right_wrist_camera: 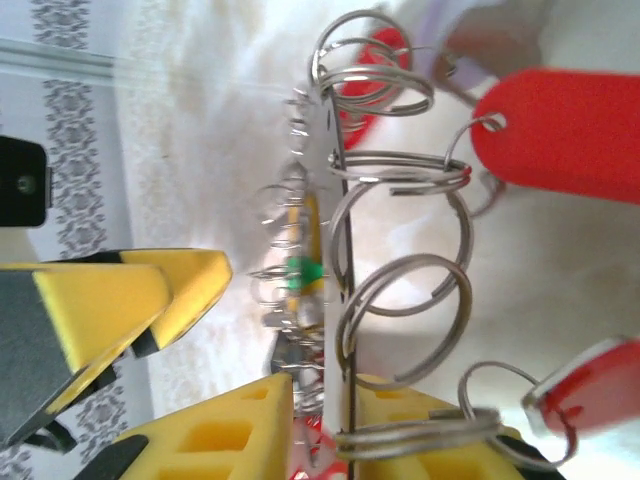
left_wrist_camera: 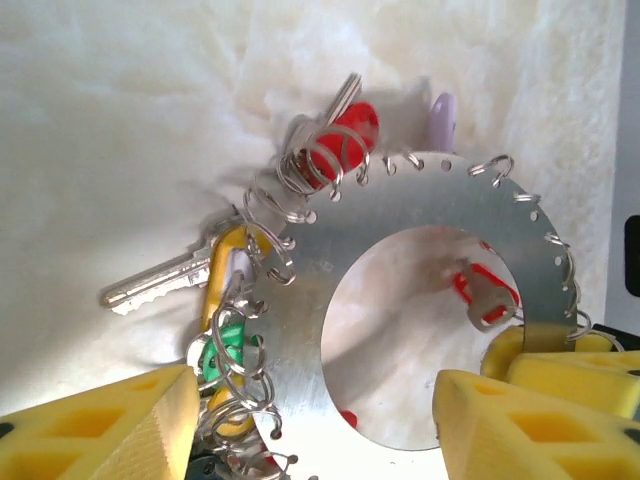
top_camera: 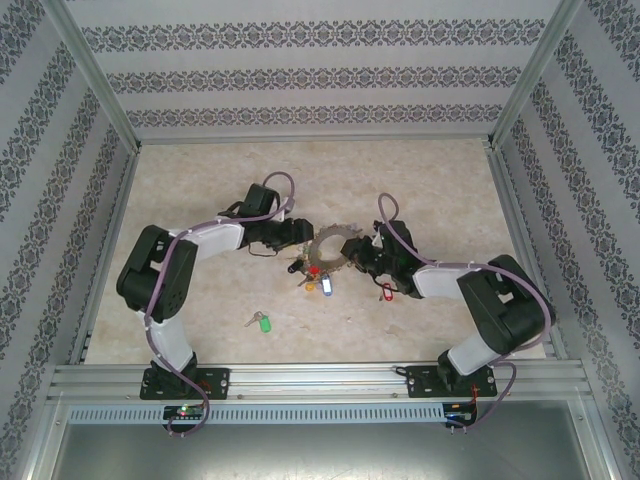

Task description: Put the keys on the keyring

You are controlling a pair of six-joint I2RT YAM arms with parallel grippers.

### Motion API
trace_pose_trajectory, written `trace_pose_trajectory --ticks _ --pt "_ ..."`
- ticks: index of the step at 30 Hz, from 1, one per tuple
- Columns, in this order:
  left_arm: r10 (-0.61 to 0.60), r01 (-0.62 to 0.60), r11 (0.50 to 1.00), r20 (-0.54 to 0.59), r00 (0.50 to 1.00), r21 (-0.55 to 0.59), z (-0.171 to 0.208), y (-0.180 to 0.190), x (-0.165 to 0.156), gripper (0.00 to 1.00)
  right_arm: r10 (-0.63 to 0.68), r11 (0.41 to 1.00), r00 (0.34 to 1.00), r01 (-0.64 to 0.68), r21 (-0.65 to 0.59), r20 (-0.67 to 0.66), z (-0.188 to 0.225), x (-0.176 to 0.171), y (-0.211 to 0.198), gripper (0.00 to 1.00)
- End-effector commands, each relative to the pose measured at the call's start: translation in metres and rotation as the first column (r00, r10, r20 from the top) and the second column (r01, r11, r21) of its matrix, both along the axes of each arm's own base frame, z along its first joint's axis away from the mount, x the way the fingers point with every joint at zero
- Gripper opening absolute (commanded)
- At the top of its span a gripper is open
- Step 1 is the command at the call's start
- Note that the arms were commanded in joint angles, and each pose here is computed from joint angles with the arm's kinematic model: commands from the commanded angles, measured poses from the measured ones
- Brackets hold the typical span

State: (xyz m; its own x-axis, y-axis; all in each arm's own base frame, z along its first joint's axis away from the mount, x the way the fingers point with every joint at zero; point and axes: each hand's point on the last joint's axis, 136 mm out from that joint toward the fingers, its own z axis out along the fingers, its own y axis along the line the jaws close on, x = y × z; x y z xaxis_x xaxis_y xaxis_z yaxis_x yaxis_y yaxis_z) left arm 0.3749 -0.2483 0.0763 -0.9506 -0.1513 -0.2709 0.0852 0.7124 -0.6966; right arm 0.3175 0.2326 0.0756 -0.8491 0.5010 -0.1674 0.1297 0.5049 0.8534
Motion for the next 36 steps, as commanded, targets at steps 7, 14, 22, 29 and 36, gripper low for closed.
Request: trace_pose_trajectory --ticks 7,14,22,29,36 --pt "0.089 -0.073 0.985 0.094 0.992 -0.157 0.056 0.013 0.021 0.80 0.100 0.984 0.976 -0.127 0.128 0.192 0.086 0.007 0.013 0.10" --pt "0.121 -0.103 0.974 0.077 0.990 -0.203 0.060 0.016 0.025 0.83 0.114 0.976 0.969 -0.151 0.159 0.220 0.104 0.008 0.015 0.09" --pt "0.096 -0.087 0.964 0.027 0.995 -0.251 0.052 0.010 0.023 0.88 0.135 0.962 0.955 -0.190 0.197 0.264 0.129 0.008 0.020 0.10" --pt "0.051 -0.046 0.938 0.006 0.999 -0.343 0.056 -0.003 0.023 0.89 0.127 0.954 0.948 -0.197 0.225 0.291 0.145 0.010 0.022 0.10" --pt "0.002 0.017 0.879 0.040 0.999 -0.477 0.084 -0.016 0.023 0.73 0.121 0.945 0.942 -0.205 0.253 0.313 0.158 0.013 0.024 0.10"
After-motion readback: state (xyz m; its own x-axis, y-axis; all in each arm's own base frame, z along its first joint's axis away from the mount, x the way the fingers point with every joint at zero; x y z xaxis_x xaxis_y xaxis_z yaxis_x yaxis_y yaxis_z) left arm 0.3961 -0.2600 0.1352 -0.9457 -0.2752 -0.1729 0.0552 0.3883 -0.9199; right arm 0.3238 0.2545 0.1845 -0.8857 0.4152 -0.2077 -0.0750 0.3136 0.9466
